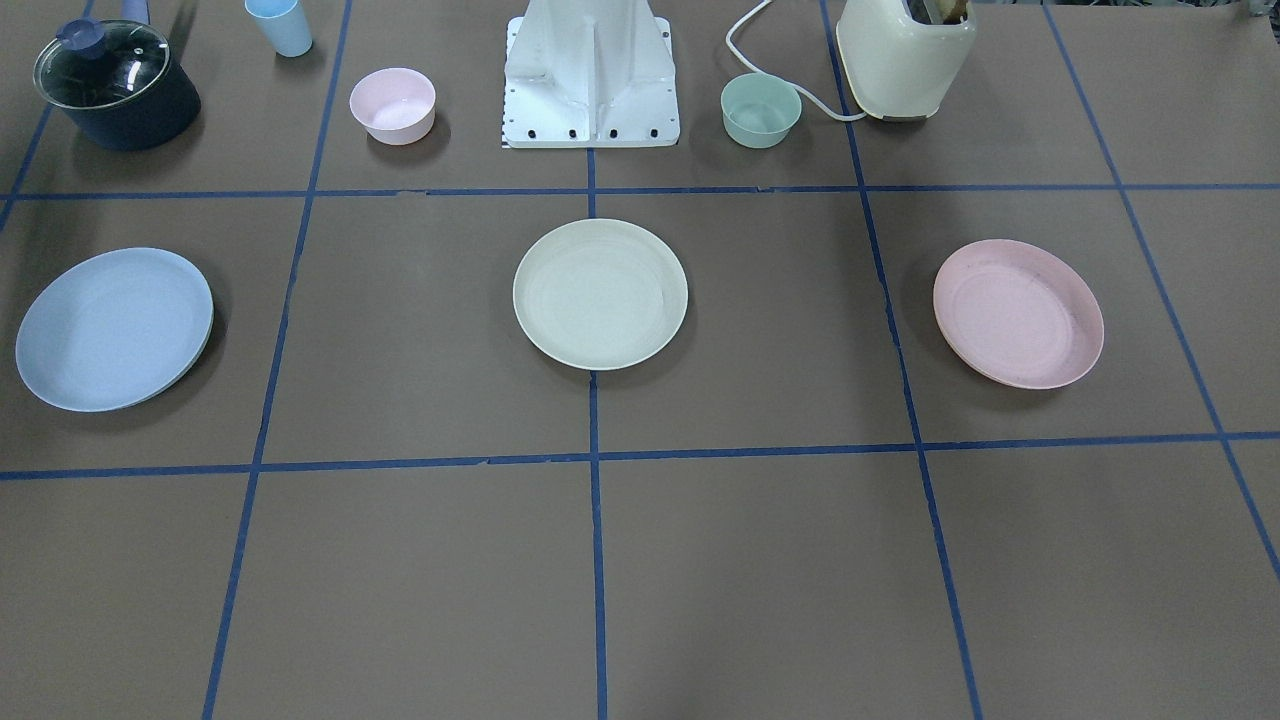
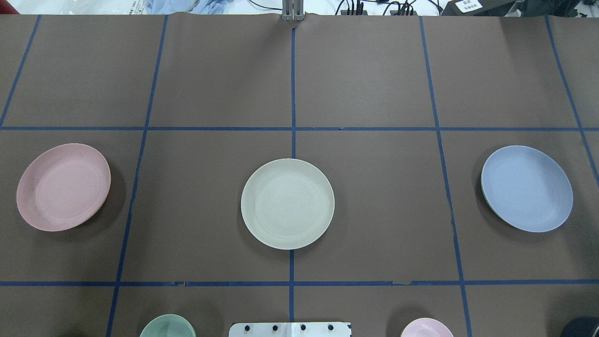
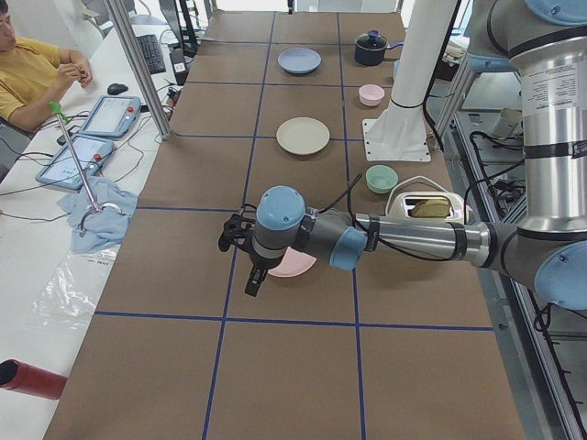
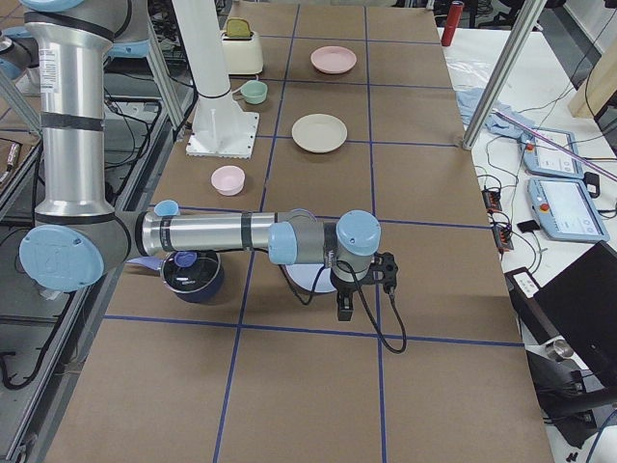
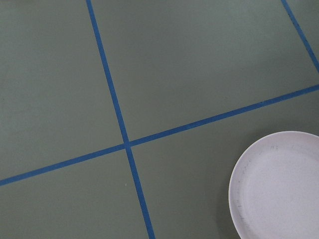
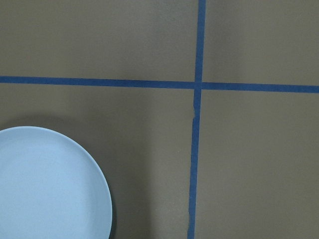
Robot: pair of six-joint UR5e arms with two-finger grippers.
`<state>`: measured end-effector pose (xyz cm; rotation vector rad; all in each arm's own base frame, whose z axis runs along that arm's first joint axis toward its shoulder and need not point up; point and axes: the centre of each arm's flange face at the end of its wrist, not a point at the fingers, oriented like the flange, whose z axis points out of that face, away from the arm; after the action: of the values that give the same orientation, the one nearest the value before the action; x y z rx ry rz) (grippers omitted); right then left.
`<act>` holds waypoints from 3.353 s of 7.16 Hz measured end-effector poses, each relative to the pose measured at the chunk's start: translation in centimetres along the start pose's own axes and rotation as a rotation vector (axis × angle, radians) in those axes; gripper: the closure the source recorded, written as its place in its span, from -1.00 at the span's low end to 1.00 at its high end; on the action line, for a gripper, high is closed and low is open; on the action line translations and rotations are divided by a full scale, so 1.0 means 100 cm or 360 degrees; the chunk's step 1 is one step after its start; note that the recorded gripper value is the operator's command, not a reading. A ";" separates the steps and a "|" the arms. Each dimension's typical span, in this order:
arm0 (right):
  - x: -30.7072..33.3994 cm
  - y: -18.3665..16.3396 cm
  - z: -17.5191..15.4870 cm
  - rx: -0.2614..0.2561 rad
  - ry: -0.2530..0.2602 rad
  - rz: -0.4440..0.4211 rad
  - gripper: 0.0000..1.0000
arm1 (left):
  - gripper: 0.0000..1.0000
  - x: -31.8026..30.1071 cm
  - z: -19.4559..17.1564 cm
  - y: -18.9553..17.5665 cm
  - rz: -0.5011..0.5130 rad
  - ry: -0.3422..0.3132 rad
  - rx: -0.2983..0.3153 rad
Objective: Stack three plates with pink and blue
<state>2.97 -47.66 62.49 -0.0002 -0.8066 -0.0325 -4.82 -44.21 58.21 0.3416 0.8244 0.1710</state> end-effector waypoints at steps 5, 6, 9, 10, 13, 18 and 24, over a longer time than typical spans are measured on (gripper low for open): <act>0.006 0.010 0.005 -0.0006 -0.0002 0.0010 -1.00 | -1.00 0.003 -0.003 0.002 0.0015 0.0001 0.0018; 0.007 0.013 0.006 0.0010 0.0000 -0.0007 -1.00 | -1.00 0.002 -0.002 0.001 0.0013 -0.0003 0.0019; 0.011 0.022 0.009 0.0060 -0.0006 -0.0014 -1.00 | -1.00 0.002 0.004 -0.001 0.0042 0.0010 0.0026; 0.009 0.022 0.010 0.0076 -0.0012 -0.0029 -1.00 | -0.99 0.004 0.012 -0.001 0.0043 0.0021 0.0014; 0.001 0.019 0.010 0.0117 -0.0026 -0.0098 -1.00 | -0.99 0.030 0.074 0.004 -0.0083 0.0130 -0.0144; -0.009 0.014 0.015 0.0140 -0.0036 -0.0174 -1.00 | -0.96 0.057 0.183 0.004 -0.0096 0.0240 -0.0356; -0.015 0.011 0.028 0.0098 -0.0037 -0.0191 -1.00 | -0.35 0.079 0.210 0.006 -0.0056 0.0281 -0.0411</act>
<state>-0.09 -46.45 63.38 0.1060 -0.8302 -0.1215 16.02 -46.33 66.18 0.0694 0.9699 0.2745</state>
